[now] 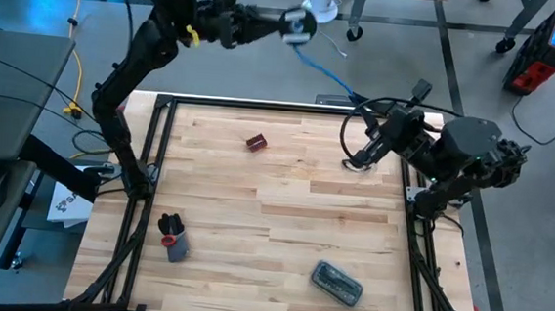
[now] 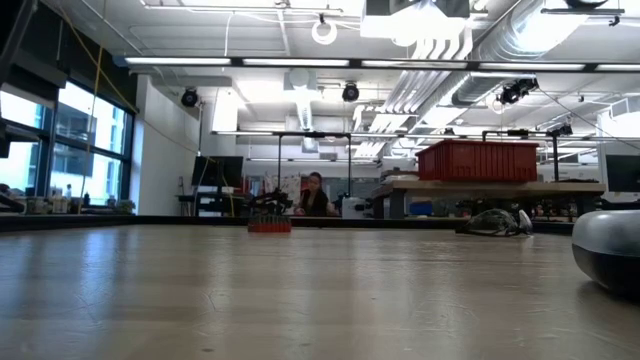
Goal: Coil cords
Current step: Coil the blue wire onto the spool
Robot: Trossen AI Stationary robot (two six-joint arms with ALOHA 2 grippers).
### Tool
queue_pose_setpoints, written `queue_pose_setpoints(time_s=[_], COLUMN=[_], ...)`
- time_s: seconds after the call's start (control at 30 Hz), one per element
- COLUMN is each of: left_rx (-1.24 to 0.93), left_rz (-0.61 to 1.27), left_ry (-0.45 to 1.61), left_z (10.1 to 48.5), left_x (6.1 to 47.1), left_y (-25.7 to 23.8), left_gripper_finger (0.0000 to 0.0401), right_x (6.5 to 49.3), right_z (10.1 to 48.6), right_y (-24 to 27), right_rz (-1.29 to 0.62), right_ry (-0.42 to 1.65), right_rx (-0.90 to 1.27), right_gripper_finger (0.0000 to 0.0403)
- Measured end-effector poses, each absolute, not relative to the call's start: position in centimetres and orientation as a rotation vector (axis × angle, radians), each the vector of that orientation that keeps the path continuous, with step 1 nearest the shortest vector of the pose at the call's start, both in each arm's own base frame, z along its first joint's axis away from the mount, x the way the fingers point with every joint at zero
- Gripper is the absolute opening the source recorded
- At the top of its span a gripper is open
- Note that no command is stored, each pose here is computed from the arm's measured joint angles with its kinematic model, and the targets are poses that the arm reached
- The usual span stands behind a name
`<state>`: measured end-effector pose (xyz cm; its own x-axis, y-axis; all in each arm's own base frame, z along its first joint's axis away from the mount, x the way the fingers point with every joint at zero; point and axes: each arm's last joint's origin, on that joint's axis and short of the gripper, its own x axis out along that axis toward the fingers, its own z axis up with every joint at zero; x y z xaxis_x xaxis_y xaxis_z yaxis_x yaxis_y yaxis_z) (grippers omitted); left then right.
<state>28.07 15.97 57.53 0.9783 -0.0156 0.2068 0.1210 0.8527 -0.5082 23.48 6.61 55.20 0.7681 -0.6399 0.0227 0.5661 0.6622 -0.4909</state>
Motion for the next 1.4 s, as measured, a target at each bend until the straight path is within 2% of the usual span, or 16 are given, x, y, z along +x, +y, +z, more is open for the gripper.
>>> queue_pose_setpoints(time_s=[0.2, 0.47, 0.63, 0.9, 1.07, 1.4], left_rx=[-0.703, -0.856, -0.872, -0.852, -0.9, -0.983], left_rz=[-0.21, -0.435, -0.479, -0.413, -0.48, -0.683], left_ry=[-0.001, 0.158, 0.184, 0.148, 0.206, 0.311], left_z=[56.8, 56.4, 56.4, 56.2, 55.8, 54.2], left_x=[27.3, 28.4, 28.8, 29.2, 30.0, 34.8], left_y=[14.2, 11.4, 10.2, 10.6, 9.6, 7.0], left_gripper_finger=[0.0003, 0.0003, 0.0003, 0.0003, 0.0003, 0.0003], right_x=[23.4, 22.9, 22.9, 22.9, 22.6, 22.7], right_z=[55.1, 55.5, 55.9, 56.1, 56.3, 56.3], right_y=[6.6, 5.6, 5.2, 5.2, 5.1, 4.8], right_rz=[-0.678, -0.662, -0.608, -0.559, -0.563, -0.552], right_ry=[0.17, 0.148, 0.103, 0.066, 0.055, 0.051], right_rx=[-0.514, -0.504, -0.487, -0.47, -0.468, -0.47], right_gripper_finger=[0.0, 0.0, 0.0, 0.0, 0.0, 0.0])
